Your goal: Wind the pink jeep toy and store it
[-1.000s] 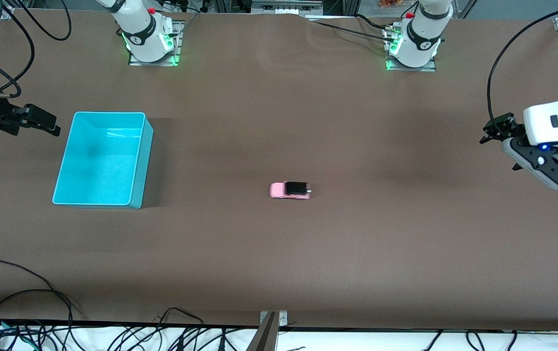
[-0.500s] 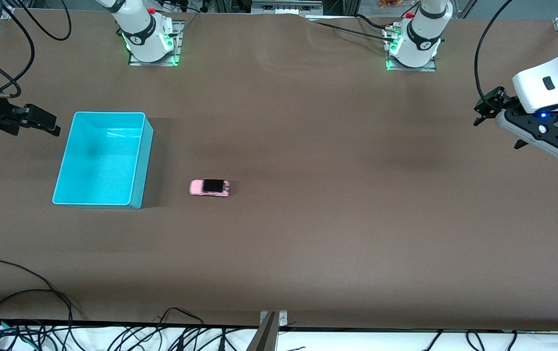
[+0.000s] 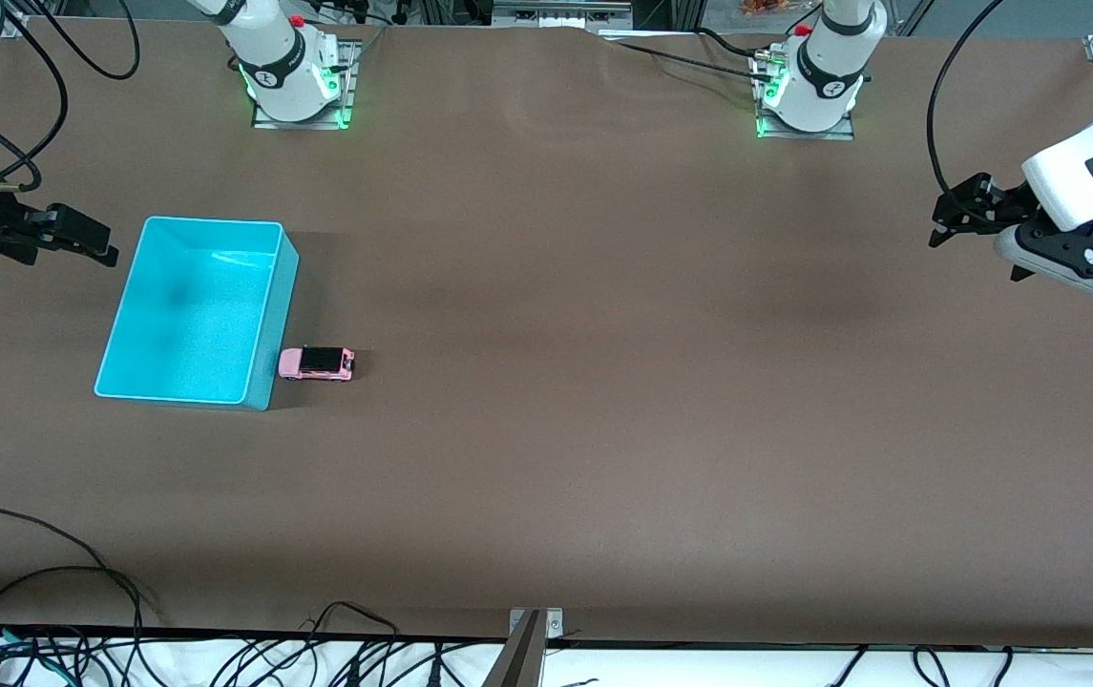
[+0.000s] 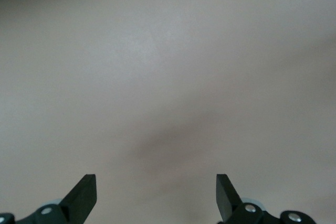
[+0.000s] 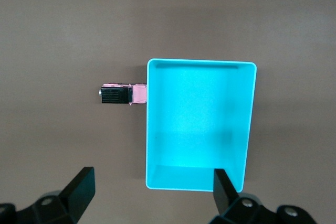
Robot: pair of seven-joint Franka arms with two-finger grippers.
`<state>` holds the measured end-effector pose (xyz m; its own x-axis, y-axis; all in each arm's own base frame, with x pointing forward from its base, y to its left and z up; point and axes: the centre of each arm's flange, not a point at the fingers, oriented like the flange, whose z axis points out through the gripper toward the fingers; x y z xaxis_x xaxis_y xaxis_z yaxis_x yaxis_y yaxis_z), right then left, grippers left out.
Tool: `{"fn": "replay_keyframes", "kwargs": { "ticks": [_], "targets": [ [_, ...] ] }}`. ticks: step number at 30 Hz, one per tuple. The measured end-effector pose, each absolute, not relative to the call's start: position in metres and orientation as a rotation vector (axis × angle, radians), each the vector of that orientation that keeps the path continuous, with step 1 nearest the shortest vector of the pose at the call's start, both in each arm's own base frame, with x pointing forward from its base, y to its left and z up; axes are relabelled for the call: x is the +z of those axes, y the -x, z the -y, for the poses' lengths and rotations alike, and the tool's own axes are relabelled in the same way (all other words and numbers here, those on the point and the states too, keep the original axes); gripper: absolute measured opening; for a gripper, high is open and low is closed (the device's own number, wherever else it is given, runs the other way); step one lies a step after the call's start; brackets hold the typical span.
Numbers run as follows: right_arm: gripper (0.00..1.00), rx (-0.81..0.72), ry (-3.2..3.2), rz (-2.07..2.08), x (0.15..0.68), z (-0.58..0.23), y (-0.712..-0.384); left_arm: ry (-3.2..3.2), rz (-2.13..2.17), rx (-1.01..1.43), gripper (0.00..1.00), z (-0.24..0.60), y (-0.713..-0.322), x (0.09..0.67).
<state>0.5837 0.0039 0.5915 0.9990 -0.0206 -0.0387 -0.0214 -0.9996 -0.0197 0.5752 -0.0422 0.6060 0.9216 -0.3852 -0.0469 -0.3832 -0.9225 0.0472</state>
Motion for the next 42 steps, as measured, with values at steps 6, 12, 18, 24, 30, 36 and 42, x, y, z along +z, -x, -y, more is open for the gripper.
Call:
{"fn": "replay_keyframes", "kwargs": {
  "ticks": [6, 12, 18, 24, 30, 36, 42],
  "targets": [
    [1.0, 0.076, 3.122, -0.034, 0.587, -0.004, -0.585, -3.064, 0.524, -0.079, 1.0, 0.048, -0.572, 0.61],
    [1.0, 0.121, 3.123, 0.045, 0.57, -0.02, -0.591, -3.076, 0.472, -0.071, 1.0, 0.055, -0.569, 0.615],
    [1.0, 0.171, 3.099, 0.332, 0.544, -0.052, -0.601, -3.078, 0.46, -0.073, 1.0, 0.053, -0.568, 0.616],
    [1.0, 0.19, 3.021, 0.71, 0.512, -0.076, -0.614, -3.081, 0.451, -0.062, 1.0, 0.05, -0.568, 0.619],
    [1.0, 0.225, 2.834, 1.061, 0.47, -0.084, -0.627, -3.085, 0.417, -0.06, 1.0, 0.039, -0.57, 0.62],
    [1.0, 0.223, 2.678, 1.289, 0.419, -0.086, -0.642, -3.091, 0.34, -0.074, 1.0, 0.011, -0.574, 0.614],
    [1.0, 0.177, 2.557, 1.516, 0.372, -0.09, -0.649, -3.093, 0.321, -0.068, 1.0, 0.004, -0.574, 0.615]
  ]
}}
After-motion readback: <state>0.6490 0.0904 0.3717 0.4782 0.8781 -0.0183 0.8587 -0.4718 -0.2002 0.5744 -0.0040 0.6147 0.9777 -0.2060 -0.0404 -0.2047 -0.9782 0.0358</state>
